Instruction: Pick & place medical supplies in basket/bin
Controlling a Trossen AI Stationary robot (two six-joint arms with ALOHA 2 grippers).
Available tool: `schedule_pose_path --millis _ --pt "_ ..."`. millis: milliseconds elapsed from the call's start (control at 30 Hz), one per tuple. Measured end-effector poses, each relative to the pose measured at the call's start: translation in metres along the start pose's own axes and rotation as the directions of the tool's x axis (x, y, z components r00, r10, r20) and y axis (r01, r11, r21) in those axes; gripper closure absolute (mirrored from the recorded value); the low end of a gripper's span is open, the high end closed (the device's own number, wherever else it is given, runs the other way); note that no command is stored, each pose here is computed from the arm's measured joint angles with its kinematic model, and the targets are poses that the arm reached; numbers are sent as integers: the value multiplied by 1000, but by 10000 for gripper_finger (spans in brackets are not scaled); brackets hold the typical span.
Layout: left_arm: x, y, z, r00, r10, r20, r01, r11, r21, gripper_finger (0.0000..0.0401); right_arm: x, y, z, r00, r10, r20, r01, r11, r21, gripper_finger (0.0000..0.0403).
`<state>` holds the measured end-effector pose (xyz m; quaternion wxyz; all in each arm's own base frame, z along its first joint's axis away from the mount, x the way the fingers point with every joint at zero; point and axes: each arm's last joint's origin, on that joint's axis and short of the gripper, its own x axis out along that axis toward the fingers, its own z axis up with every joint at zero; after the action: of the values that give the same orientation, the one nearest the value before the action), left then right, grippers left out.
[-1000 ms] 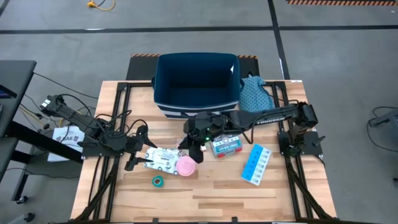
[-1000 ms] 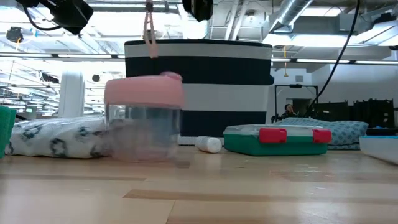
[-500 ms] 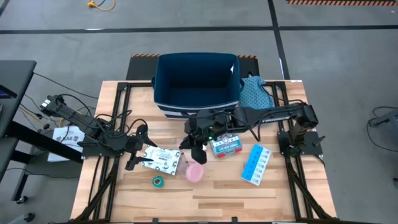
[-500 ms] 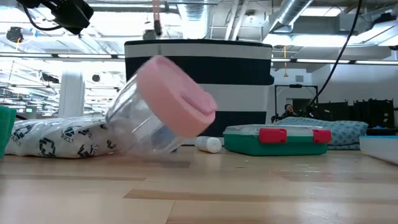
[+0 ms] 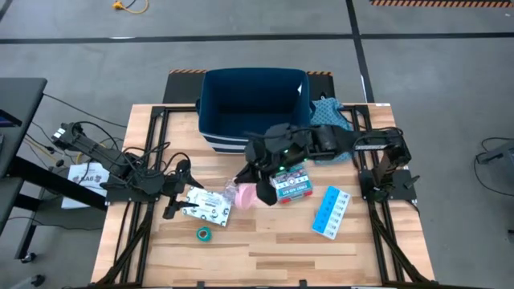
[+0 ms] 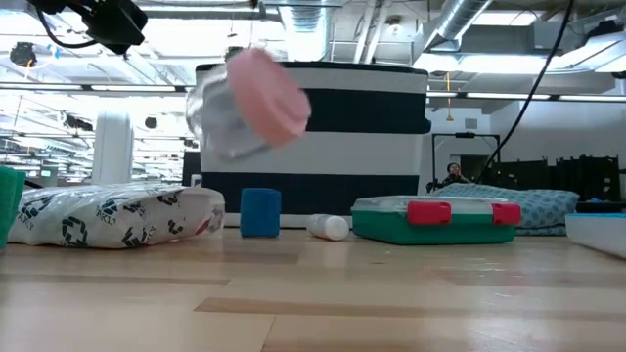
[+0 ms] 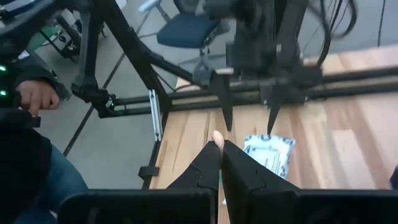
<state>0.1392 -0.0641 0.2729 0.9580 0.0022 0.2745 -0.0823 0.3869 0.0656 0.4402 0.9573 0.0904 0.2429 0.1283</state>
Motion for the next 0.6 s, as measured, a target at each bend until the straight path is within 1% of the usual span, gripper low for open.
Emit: schedule_pose_path --millis 100,200,333,400,467,533,600 --pt "0 0 0 1000 1 0 -1 1000 0 125 -17 2 15 998 0 55 2 999 -43 403" --pt "0 0 0 1000 1 1 -1 1000 -1 125 -36 2 32 990 -4 138 17 995 -97 403" --pt "0 0 1 1000 1 6 -1 1000 -2 125 -63 -1 53 965 -57 254 99 983 -157 403" --pt "0 0 1 1000 1 8 -1 1000 -3 125 -72 -6 61 936 -82 343 148 974 -172 403" --pt "0 0 1 1000 2 8 -1 1000 -10 125 -85 -10 67 910 -102 401 185 967 -175 403" --pt "0 0 1 1000 5 9 -5 1000 -17 125 -99 -16 77 863 -113 492 227 957 -179 403" --pt "0 0 1 1000 15 11 -15 1000 -21 125 -112 -22 83 827 -130 547 264 949 -173 403"
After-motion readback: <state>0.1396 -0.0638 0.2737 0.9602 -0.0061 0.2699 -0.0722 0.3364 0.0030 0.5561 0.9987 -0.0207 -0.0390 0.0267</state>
